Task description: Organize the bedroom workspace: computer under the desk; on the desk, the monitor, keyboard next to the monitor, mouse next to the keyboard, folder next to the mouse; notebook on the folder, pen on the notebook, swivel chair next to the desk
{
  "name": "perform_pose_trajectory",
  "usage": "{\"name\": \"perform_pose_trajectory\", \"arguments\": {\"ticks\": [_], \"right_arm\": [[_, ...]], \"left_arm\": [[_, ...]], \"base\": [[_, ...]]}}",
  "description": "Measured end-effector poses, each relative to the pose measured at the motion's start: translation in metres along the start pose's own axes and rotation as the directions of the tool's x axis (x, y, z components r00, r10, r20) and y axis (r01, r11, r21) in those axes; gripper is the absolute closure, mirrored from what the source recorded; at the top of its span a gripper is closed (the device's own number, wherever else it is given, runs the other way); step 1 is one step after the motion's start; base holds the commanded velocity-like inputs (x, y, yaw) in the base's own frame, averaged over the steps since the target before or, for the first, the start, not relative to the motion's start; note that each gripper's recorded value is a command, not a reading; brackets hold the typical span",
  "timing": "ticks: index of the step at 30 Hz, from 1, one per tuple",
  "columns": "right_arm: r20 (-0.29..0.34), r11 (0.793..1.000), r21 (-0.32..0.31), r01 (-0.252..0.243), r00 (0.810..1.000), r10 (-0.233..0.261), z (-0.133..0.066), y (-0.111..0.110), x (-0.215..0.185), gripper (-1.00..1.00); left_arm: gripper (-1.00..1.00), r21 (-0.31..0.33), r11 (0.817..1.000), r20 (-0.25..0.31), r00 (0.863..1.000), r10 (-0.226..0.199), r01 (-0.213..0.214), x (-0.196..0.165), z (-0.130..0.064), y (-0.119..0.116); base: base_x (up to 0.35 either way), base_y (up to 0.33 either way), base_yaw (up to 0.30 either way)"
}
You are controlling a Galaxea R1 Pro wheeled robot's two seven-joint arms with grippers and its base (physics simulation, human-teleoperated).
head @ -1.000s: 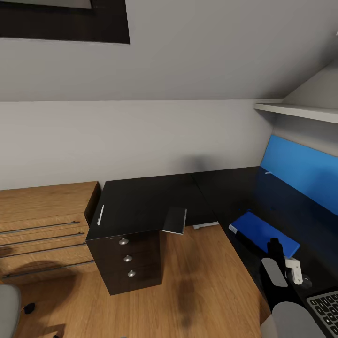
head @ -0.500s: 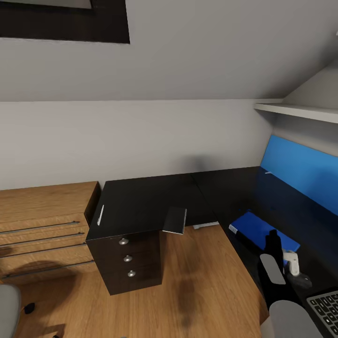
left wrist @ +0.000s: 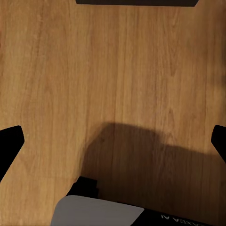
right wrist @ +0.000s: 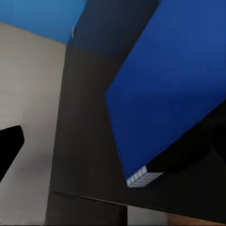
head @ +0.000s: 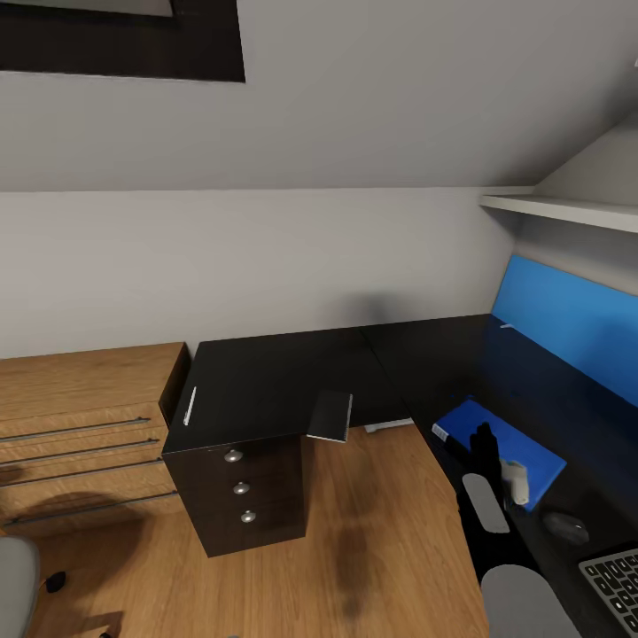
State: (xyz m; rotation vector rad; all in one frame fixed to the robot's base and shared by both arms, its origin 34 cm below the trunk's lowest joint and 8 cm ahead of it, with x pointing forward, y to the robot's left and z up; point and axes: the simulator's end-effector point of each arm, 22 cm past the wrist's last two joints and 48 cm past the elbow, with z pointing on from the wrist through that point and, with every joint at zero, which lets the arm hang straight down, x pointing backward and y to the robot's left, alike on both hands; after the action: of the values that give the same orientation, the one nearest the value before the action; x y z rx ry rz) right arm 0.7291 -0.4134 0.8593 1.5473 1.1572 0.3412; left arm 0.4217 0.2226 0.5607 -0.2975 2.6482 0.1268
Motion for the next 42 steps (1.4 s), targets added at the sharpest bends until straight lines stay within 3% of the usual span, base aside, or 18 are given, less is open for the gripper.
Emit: {"name": "perform_pose_trajectory", "arguments": {"ticks": [3,10,18,25,33,38,42], "right_arm": [[-0.038,1.000,0.002,0.016,0.999,-0.016,-0.007,-0.002,0.021,-1.00],[-0.147,0.995,0.036,0.091,0.985,-0.085,-0.027,-0.029,0.077,-1.00],[-0.192,0.993,0.029,0.110,0.976,-0.103,-0.040,-0.028,0.099,-1.00],[-0.267,0.993,0.028,0.119,0.958,-0.107,-0.050,-0.030,0.123,-1.00],[-0.397,0.991,0.019,0.135,0.910,-0.117,-0.059,-0.036,0.153,-1.00],[-0.431,0.991,0.003,0.133,0.895,-0.118,-0.059,-0.039,0.164,-1.00],[-0.512,0.992,-0.055,0.110,0.850,-0.123,-0.067,-0.033,0.186,-1.00]], "left_arm": [[-1.00,0.000,1.000,0.000,1.000,0.000,0.000,0.000,0.000,0.000],[-1.00,0.000,1.000,0.001,1.000,0.000,0.000,0.000,0.000,0.000],[-1.00,-0.001,1.000,0.009,1.000,-0.004,0.004,-0.004,-0.001,0.001],[-1.00,0.000,1.000,0.019,1.000,-0.016,0.016,-0.009,-0.001,0.000],[-1.00,-0.007,0.999,0.024,0.999,-0.037,0.037,-0.010,0.003,0.002],[-1.00,-0.018,0.997,0.029,0.997,-0.068,0.069,-0.010,0.010,0.006],[-1.00,-0.023,0.997,0.032,0.996,-0.079,0.080,-0.009,0.016,0.007]], "base": [[0.000,0.000,0.000],[0.000,0.000,0.051],[0.000,0.000,0.172],[0.000,0.000,0.211],[0.000,0.000,0.186],[0.000,0.000,0.038],[0.000,0.000,0.005]]}}
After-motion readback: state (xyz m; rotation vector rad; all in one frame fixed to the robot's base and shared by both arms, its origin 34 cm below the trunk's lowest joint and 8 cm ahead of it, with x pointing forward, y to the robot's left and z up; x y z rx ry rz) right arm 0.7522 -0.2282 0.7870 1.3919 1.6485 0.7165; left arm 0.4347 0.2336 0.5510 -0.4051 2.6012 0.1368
